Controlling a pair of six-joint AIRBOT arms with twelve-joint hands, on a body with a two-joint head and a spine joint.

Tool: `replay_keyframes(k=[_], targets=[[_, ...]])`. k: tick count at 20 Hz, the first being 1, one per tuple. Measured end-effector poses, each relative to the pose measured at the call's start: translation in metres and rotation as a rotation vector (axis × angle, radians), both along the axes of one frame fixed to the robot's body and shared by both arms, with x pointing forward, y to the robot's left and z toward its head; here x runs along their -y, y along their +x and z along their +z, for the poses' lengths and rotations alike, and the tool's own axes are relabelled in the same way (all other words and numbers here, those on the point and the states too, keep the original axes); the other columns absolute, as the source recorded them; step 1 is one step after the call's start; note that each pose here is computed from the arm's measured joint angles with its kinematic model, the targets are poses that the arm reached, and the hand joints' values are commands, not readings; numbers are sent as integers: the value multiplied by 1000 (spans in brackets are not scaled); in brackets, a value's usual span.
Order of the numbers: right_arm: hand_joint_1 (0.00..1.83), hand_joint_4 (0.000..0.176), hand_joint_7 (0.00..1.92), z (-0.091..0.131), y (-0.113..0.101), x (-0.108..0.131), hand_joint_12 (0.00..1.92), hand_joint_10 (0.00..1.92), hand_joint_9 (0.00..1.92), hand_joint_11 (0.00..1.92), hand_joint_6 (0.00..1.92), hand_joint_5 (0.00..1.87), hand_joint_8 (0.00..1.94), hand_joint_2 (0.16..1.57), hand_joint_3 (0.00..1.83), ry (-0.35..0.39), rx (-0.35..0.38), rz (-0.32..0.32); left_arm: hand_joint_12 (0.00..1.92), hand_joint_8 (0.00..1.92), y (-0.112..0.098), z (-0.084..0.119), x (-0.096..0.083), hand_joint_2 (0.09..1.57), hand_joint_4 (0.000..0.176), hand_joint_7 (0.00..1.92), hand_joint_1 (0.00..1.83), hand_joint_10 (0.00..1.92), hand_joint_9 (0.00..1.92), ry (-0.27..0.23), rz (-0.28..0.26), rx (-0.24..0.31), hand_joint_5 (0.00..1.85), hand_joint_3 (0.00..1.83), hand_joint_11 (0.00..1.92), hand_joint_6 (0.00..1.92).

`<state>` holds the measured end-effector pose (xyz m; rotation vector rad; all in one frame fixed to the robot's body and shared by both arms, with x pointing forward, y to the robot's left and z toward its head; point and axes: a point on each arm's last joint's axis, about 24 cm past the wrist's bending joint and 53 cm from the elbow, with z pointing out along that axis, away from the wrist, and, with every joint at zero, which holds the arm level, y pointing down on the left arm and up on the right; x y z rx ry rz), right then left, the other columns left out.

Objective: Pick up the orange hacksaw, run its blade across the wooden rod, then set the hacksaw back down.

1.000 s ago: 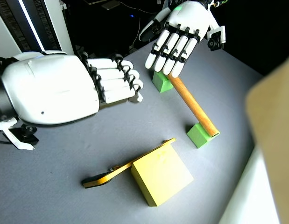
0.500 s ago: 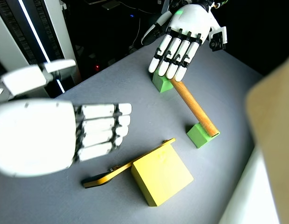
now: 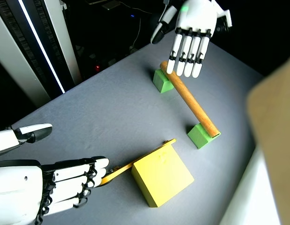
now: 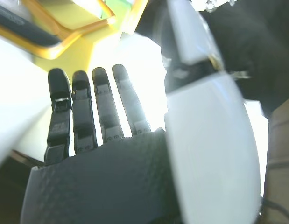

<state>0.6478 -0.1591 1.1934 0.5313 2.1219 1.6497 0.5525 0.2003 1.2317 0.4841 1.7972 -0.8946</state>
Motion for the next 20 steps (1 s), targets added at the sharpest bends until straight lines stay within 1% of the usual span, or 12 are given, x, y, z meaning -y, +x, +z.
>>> replay_keyframes(k=[2,3,4,6,7,8,9,10,14,16,19,20], targets=[[1077,0,129,0,8,7,695,4,143,0,5,144,4,982,0,-10,10,-35,337,2,-5,2,-7,1194,0,107,0,3,106,9,45,-11,133,1,0,2],[1078,0,114,0,14,13,689,1,136,0,1,128,1,1002,1,-24,24,-55,263,3,-12,0,-8,1193,0,98,0,9,82,16,66,-32,130,0,0,0],[1083,0,106,1,18,19,693,0,134,0,0,123,0,1021,8,-26,26,-75,246,2,-18,-2,-10,1185,0,94,0,9,75,27,80,-51,131,0,0,1],[1077,0,95,1,22,25,749,0,139,0,0,116,0,1034,9,-14,18,-104,258,0,-27,-5,-8,1183,0,90,0,6,76,46,86,-60,123,0,0,0],[1111,0,121,1,24,26,805,5,160,0,6,144,5,1027,3,11,1,-119,258,0,-34,-3,-3,1188,0,83,0,3,73,35,81,-66,117,0,0,0],[1108,0,125,0,24,28,820,4,161,0,8,154,5,1035,6,20,11,-129,232,0,-38,-2,0,1192,0,80,0,1,68,26,81,-77,114,1,0,0],[1087,0,111,-3,28,37,825,0,148,0,3,145,1,1048,10,46,30,-167,228,3,-45,-12,3,1194,0,88,0,4,76,54,84,-105,115,2,0,0],[1087,0,111,-6,29,40,825,0,148,0,3,145,1,1048,10,55,25,-179,228,3,-46,-16,4,1194,0,88,0,4,76,65,90,-112,115,2,0,0],[1028,0,99,-22,23,32,788,0,138,0,3,133,2,1071,10,74,28,-158,186,1,-45,-31,3,1199,0,71,0,0,66,96,140,-154,90,1,0,0],[1045,0,115,-26,18,27,806,7,165,0,4,146,4,1075,5,103,20,-132,239,4,-42,-43,0,1204,0,94,0,3,83,124,167,-180,119,1,0,5],[1051,0,122,-29,20,30,820,6,173,0,1,142,3,1077,4,153,46,-153,266,1,-36,-56,-3,1200,0,94,0,1,86,149,182,-204,118,0,0,2],[1051,0,127,-28,21,30,820,7,178,0,3,146,5,1071,1,167,53,-161,225,1,-36,-59,-3,1198,0,74,0,1,69,157,179,-210,97,0,0,1]])
